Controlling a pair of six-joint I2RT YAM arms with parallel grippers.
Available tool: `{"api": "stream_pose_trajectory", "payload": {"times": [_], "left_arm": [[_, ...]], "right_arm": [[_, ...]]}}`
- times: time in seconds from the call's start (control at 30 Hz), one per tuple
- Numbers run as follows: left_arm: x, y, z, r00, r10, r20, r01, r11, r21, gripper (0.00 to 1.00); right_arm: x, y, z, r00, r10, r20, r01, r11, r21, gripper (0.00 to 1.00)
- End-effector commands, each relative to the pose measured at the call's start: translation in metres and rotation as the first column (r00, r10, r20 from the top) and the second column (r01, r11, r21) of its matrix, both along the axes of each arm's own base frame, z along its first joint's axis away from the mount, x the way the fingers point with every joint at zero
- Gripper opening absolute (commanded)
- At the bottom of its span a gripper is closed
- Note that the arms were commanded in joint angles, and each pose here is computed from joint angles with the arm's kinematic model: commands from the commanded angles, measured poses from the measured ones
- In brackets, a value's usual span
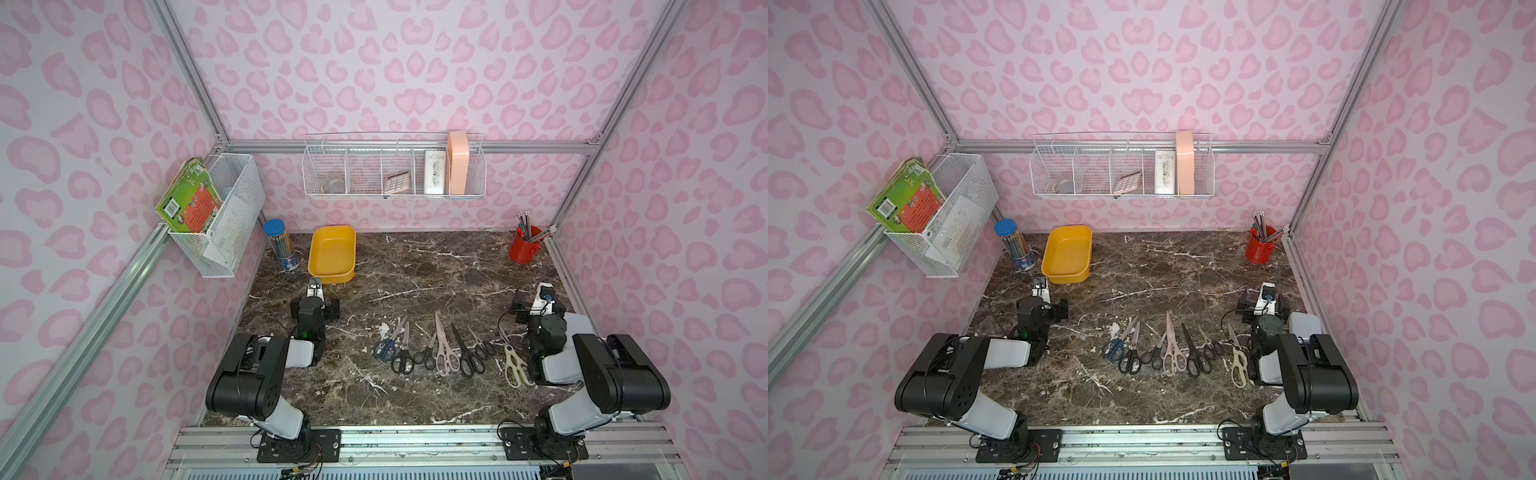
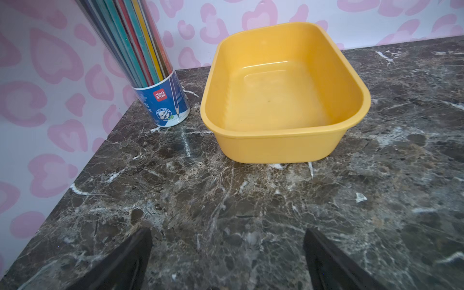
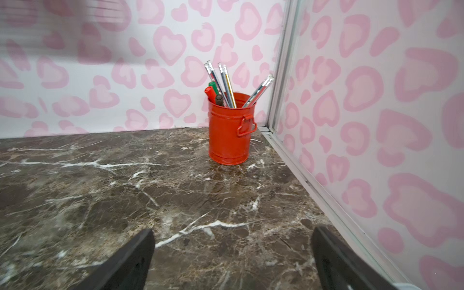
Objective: Put the scissors into the storage box
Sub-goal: Move the storage box to the center of the board.
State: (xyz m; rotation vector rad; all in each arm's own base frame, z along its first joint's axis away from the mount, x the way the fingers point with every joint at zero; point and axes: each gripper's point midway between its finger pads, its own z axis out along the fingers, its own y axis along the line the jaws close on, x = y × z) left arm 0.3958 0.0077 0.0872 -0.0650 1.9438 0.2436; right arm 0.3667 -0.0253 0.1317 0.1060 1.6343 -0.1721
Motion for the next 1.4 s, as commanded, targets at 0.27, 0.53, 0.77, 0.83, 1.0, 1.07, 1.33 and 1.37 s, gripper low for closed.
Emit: {"api": "stream_pose_trajectory", "payload": {"times": [0.27,0.53,0.77,0.83,1.0,1.07,1.33,1.37], "left_arm": [[0.003,0.002,0.002,1.000,-0.007,-0.003,0.007,1.000,-0.022,0.99],[0.003,0.001,0.002,1.000,-0.010,-0.002,0.010,1.000,-0.023,0.99],[0.003,0.002,0.014,0.999,-0.003,0.039,0.002,1.000,0.025,0.94],[0.002,0.002,0.040,0.998,0.069,0.013,-0.069,0.994,0.087,0.85],[0.000,0.000,0.070,0.928,0.085,-0.362,-0.150,0.977,-0.153,0.65],[0.001,0.001,0.069,0.889,0.101,-0.447,-0.188,0.970,-0.153,0.54],[0.027,0.005,0.058,0.843,0.125,-0.523,-0.266,0.943,-0.202,0.59],[0.030,0.008,0.055,0.838,0.129,-0.530,-0.279,0.936,-0.213,0.59]], "right_arm": [[0.001,0.003,0.004,1.000,0.021,0.014,-0.021,1.000,0.008,1.00],[0.001,0.003,0.003,1.000,0.024,0.010,-0.024,1.000,0.010,1.00],[0.000,0.002,0.009,1.000,0.001,0.029,-0.001,1.000,0.000,1.00],[0.003,0.004,0.025,0.997,-0.071,0.008,0.071,0.996,-0.051,0.99],[0.030,0.057,0.076,0.992,0.121,-0.036,-0.122,0.992,-0.030,0.95],[0.030,0.084,0.085,0.972,0.231,-0.046,-0.230,0.973,0.022,0.95],[-0.024,0.155,0.084,0.927,0.373,0.032,-0.367,0.922,-0.124,0.96],[-0.029,0.157,0.083,0.923,0.384,0.030,-0.378,0.917,-0.127,0.96]]}}
